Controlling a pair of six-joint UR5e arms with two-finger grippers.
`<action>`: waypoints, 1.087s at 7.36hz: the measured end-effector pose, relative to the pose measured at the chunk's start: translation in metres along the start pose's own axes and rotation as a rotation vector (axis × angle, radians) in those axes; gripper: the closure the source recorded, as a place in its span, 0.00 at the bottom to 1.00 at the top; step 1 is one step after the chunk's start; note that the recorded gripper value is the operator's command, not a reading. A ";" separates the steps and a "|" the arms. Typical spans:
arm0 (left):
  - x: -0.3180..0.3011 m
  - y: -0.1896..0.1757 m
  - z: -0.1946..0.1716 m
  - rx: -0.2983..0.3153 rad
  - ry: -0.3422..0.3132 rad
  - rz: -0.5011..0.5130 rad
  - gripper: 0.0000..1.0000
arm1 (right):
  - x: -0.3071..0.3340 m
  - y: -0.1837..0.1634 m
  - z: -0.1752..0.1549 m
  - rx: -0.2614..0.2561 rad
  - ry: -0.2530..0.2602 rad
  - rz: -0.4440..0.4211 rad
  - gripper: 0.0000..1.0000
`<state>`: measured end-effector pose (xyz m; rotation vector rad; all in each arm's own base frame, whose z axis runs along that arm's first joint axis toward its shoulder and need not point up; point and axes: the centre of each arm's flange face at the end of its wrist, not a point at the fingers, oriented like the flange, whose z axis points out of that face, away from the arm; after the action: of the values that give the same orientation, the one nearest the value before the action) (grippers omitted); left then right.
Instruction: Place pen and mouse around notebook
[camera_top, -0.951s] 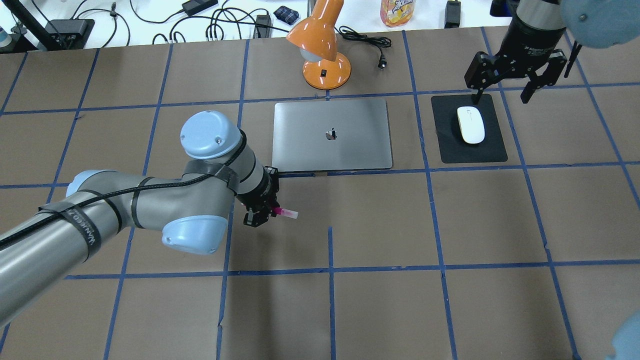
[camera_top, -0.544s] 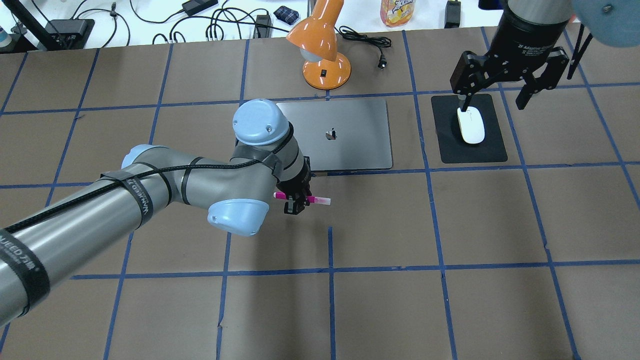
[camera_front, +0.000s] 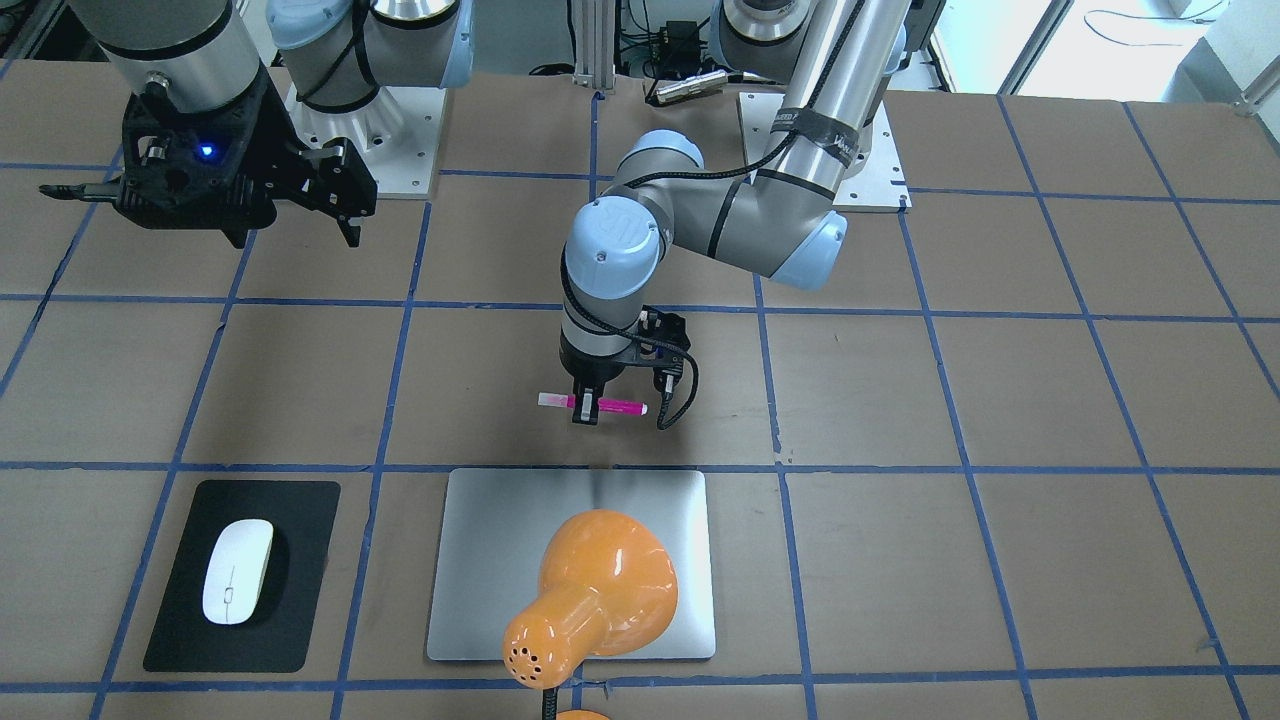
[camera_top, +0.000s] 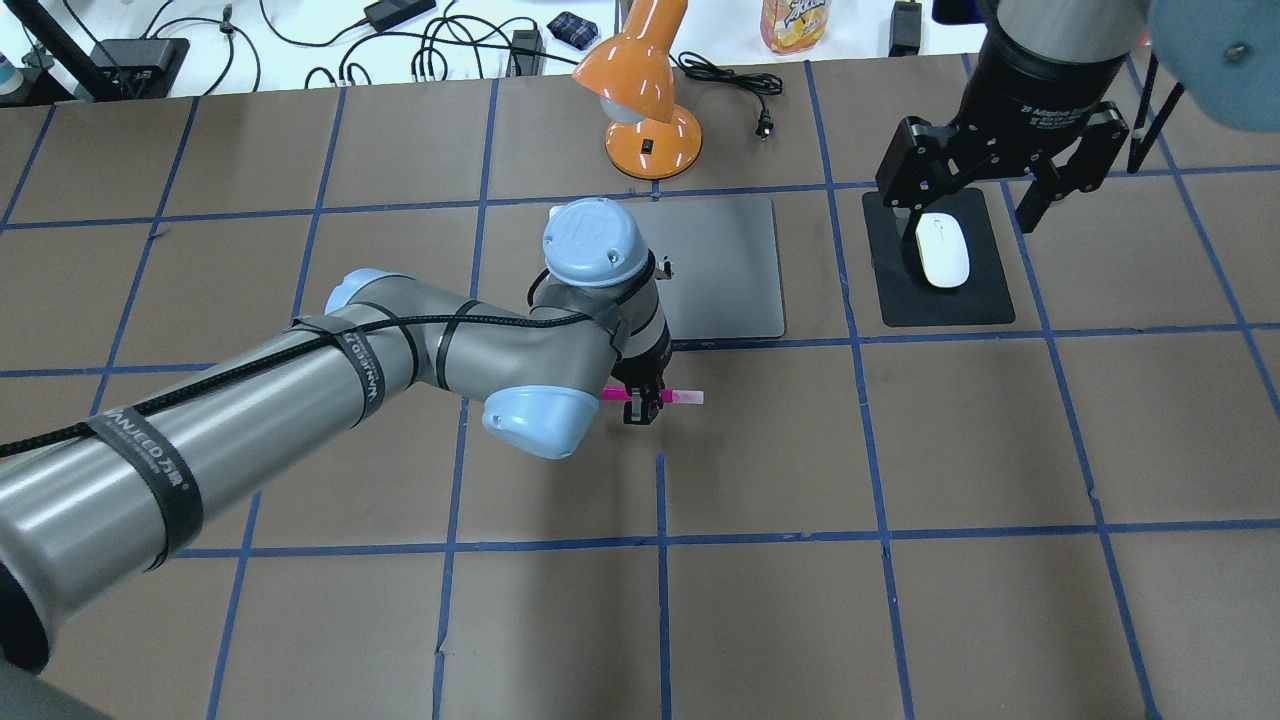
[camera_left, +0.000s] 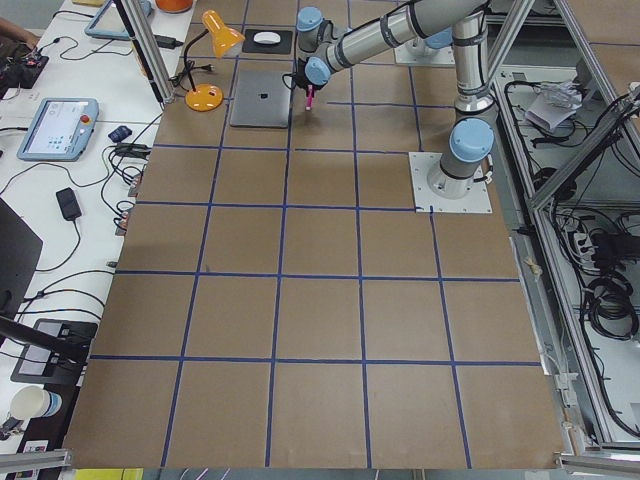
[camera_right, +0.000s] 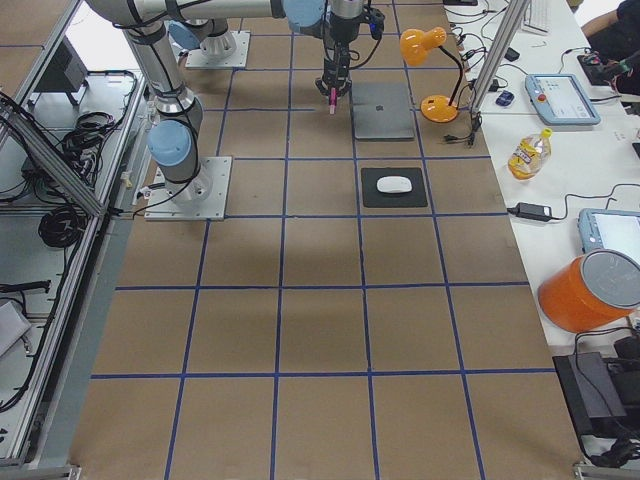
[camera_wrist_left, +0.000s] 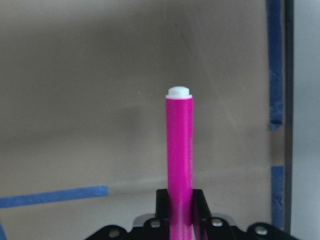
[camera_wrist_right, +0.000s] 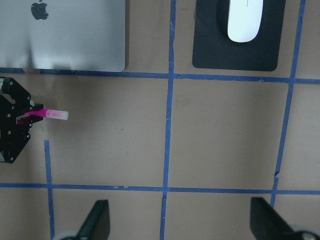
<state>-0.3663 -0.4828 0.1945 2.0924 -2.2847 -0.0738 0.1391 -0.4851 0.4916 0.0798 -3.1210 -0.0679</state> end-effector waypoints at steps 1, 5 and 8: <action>-0.002 0.004 0.006 0.030 -0.014 -0.011 0.97 | -0.002 0.004 0.001 0.013 0.001 -0.003 0.00; -0.018 0.018 0.020 0.064 -0.075 -0.032 0.86 | -0.004 0.007 -0.001 0.019 -0.011 -0.020 0.00; -0.031 0.020 0.028 0.061 -0.103 -0.019 0.23 | -0.005 0.006 -0.001 0.022 -0.011 -0.023 0.00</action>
<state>-0.3857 -0.4496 0.1677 2.1893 -2.3542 -0.1168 0.1437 -0.4784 0.4931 0.1160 -3.1321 -0.0348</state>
